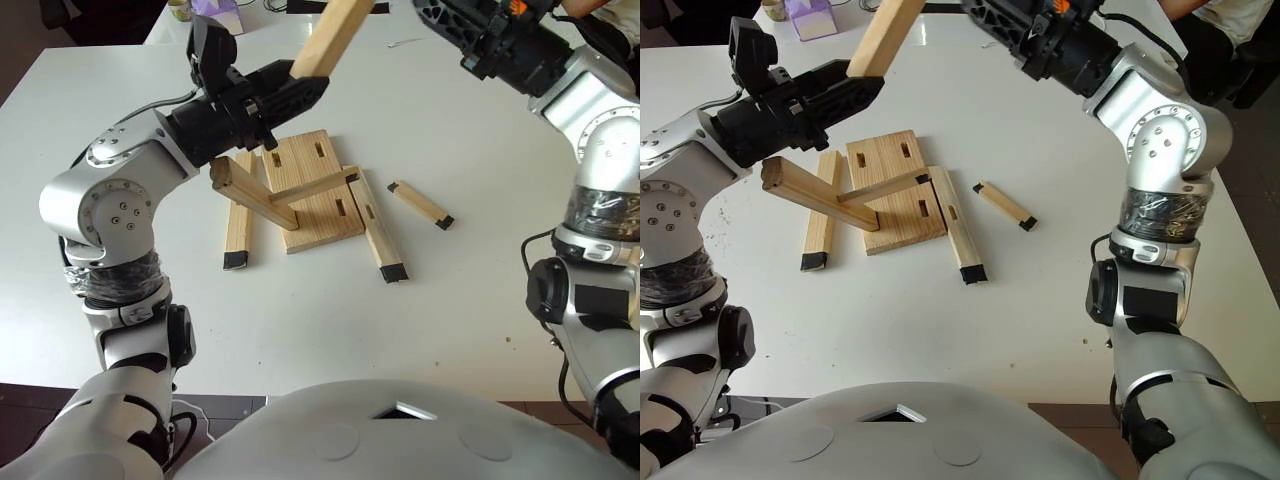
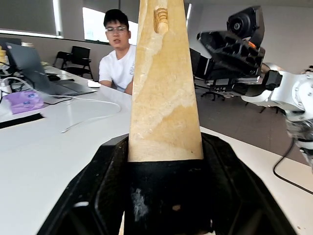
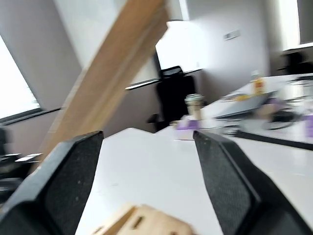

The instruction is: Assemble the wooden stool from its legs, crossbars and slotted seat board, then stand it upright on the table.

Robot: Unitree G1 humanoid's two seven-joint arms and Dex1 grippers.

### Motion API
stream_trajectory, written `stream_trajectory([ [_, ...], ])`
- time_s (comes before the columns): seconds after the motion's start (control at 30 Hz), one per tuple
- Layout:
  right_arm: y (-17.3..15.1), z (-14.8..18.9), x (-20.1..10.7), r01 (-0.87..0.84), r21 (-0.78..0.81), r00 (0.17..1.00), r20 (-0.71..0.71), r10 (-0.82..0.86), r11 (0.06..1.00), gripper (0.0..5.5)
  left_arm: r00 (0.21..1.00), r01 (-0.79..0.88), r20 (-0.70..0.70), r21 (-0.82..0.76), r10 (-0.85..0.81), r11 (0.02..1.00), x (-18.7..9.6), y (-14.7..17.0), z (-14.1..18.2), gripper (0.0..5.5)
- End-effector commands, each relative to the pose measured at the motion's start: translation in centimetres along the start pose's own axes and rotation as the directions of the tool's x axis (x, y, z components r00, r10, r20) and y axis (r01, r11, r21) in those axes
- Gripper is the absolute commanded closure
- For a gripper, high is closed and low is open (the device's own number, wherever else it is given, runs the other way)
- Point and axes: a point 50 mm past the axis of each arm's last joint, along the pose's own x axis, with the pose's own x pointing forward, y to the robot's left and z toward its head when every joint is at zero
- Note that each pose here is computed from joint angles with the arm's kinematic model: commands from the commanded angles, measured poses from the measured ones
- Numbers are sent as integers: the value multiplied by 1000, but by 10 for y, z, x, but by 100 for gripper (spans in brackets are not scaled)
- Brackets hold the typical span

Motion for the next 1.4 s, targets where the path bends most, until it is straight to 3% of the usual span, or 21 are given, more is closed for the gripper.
stream_trajectory([
  [0.03, 10, 23, -1, -175, 73, 983, -35, 178, 982, 211, 986, 167, 20, 40, -168, 985, -4, -16, 7, 348],
  [0.23, 18, 41, -7, -321, 143, 944, -26, 328, 936, 211, 956, 289, 34, 44, -291, 956, -9, -25, 9, 348],
  [0.6, 26, 60, -17, -349, 94, 936, 68, 344, 932, 211, 919, 390, 91, -57, -384, 919, -17, -29, 10, 348],
  [0.9, 27, 55, -26, -360, 94, 932, 78, 353, 928, 341, 916, 399, 86, -87, -393, 913, -17, -29, 10, 348],
  [1.03, 30, 47, -29, -366, 74, 931, 45, 363, 928, 348, 916, 400, 82, -94, -394, 912, -17, -27, 10, 348],
  [1.4, 20, 42, -32, -192, -20, 979, 65, 193, 981, 348, 954, 295, 75, -80, -290, 952, -17, -15, 10, 348],
])
